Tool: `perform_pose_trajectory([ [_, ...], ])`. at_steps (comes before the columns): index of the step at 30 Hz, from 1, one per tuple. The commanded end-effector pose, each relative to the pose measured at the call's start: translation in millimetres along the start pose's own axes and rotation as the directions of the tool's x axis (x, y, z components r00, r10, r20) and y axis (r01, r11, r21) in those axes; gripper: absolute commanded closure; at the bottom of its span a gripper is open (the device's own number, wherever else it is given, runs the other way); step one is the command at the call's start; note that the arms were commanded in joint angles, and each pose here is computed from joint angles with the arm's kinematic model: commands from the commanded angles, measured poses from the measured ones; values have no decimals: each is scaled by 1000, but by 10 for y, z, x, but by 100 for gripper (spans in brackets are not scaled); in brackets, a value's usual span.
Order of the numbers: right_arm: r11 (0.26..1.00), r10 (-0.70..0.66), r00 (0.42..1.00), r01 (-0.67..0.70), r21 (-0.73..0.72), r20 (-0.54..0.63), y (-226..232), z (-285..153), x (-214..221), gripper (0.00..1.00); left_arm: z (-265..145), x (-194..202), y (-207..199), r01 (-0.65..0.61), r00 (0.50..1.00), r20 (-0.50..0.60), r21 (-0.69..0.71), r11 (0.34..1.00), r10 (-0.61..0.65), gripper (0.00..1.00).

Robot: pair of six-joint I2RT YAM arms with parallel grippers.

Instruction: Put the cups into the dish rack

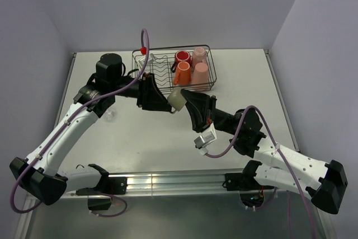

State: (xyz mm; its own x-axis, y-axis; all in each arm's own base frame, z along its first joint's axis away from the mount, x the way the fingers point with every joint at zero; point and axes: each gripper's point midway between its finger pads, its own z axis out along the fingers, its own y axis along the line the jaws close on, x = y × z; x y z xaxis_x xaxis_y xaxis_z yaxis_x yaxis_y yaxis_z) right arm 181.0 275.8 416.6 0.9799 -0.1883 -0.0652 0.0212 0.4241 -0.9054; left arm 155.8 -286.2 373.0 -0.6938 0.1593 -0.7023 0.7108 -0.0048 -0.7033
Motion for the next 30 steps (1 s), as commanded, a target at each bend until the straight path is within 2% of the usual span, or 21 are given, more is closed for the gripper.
perform_pose_trajectory([
  [1,993,-59,998,57,107,19,-322,23,-90,100,-12,-28,-104,-64,998,14,20,998,63,59],
  [4,992,-59,998,56,109,24,-317,31,-100,100,-4,-48,-122,-63,998,14,29,998,62,69],
  [5,992,-58,998,54,110,26,-322,34,-105,100,-6,-67,-131,-65,998,19,30,997,64,77],
  [7,993,-55,998,51,110,27,-312,39,-109,100,-2,-77,-139,-67,998,21,33,997,66,88],
  [8,993,-52,998,49,111,26,-307,39,-106,100,4,-80,-138,-64,998,21,33,997,63,98],
  [11,992,-54,998,52,117,16,-314,41,-88,100,3,-87,-124,-65,998,28,27,998,64,100],
  [12,992,-55,998,53,113,10,-297,40,-74,86,3,-89,-128,-68,997,31,23,997,67,100],
  [13,992,-57,998,56,110,4,-287,37,-63,78,0,-93,-104,-63,997,37,14,998,62,100],
  [14,993,-55,998,55,106,-3,-267,28,-49,61,-25,-112,-75,-54,997,47,5,999,53,100],
  [17,994,-37,998,42,99,-52,-237,-8,41,42,-105,-195,4,-62,994,86,-30,998,64,100],
  [18,994,-31,996,39,99,-79,-228,-25,88,32,-132,-228,19,-70,992,99,-44,997,74,100],
  [19,994,-30,995,39,98,-95,-226,-40,116,28,-179,-292,37,-92,988,116,-67,994,99,100],
  [20,995,-28,993,38,95,-111,-209,-54,151,19,-208,-341,64,-95,985,132,-91,991,107,100],
  [23,996,-13,985,29,87,-173,-196,-121,288,7,-310,-478,145,-93,979,170,-135,986,116,100],
  [26,996,-8,972,28,81,-237,-170,-203,437,3,-426,-624,336,-90,969,204,-239,967,141,100],
  [28,996,10,958,15,83,-288,-170,-280,563,2,-562,-846,572,-73,947,258,-413,908,193,100],
  [29,995,21,947,10,95,-320,-208,-315,623,1,-627,-874,775,-56,945,252,-498,866,206,100],
  [30,997,35,933,-6,81,-358,-180,-358,712,1,-776,-991,1001,-17,928,284,-617,787,242,100],
])
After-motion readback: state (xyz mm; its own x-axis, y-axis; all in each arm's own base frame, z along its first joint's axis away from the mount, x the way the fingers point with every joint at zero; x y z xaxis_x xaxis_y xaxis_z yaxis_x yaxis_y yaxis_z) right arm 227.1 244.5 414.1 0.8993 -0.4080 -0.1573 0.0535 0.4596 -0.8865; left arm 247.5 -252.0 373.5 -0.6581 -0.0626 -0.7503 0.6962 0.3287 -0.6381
